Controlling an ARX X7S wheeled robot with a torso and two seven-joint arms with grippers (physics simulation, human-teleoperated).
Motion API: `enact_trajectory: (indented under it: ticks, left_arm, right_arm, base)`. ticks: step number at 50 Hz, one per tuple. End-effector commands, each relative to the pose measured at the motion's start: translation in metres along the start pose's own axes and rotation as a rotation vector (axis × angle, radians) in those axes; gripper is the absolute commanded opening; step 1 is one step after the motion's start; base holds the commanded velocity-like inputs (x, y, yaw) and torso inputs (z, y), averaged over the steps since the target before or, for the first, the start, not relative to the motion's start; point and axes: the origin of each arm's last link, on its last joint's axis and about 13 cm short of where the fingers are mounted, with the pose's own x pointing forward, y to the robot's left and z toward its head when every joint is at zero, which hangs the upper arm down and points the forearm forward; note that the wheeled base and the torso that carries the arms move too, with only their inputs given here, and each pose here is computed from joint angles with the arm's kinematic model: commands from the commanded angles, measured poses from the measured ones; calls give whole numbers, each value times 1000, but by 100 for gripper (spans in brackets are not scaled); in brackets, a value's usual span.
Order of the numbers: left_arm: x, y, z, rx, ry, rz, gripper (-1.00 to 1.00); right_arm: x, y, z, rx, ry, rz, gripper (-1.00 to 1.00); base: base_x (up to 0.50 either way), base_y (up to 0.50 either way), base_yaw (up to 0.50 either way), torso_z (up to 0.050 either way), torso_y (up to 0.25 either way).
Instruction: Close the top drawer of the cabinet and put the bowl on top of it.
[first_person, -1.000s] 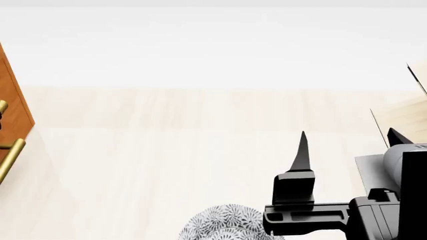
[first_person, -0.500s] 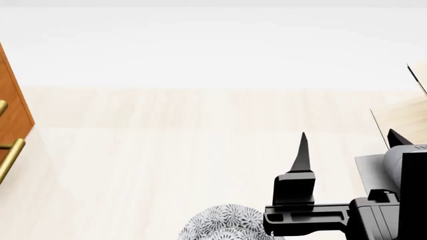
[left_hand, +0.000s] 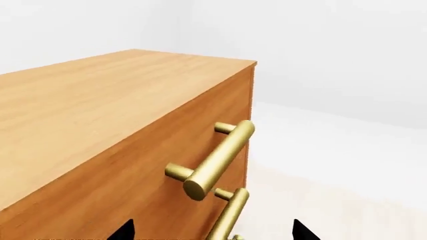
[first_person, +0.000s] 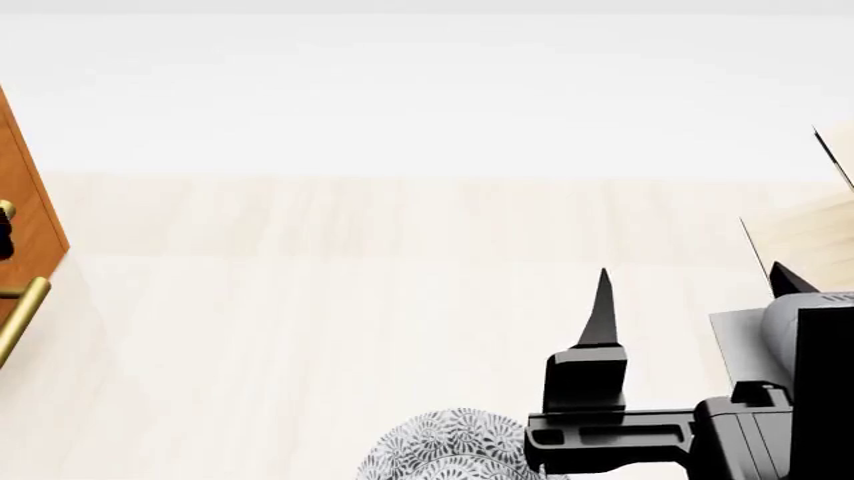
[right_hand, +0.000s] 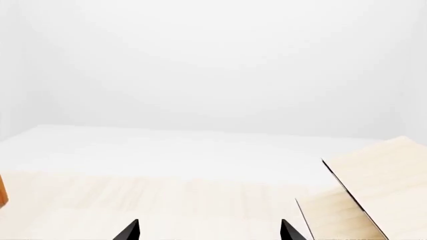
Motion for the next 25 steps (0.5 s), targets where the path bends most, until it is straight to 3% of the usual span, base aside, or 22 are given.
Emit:
enact_trajectory:
  ticks: [1, 10, 25]
  left_arm:
    - [-31, -6, 7, 14, -39, -136, 100]
    - [-67, -12, 18, 23, -92, -261, 100]
    - [-99, -11, 23, 34, -123, -360, 100]
  right_arm:
    - [0, 0, -2, 4, 3, 2, 100]
    - [-1, 0, -3, 5, 4, 2, 100]
    - [-2, 1, -4, 4, 2, 6, 100]
  base:
    - [0, 0, 0, 0, 0]
    - [0, 0, 0, 0, 0]
    - [0, 0, 0, 0, 0]
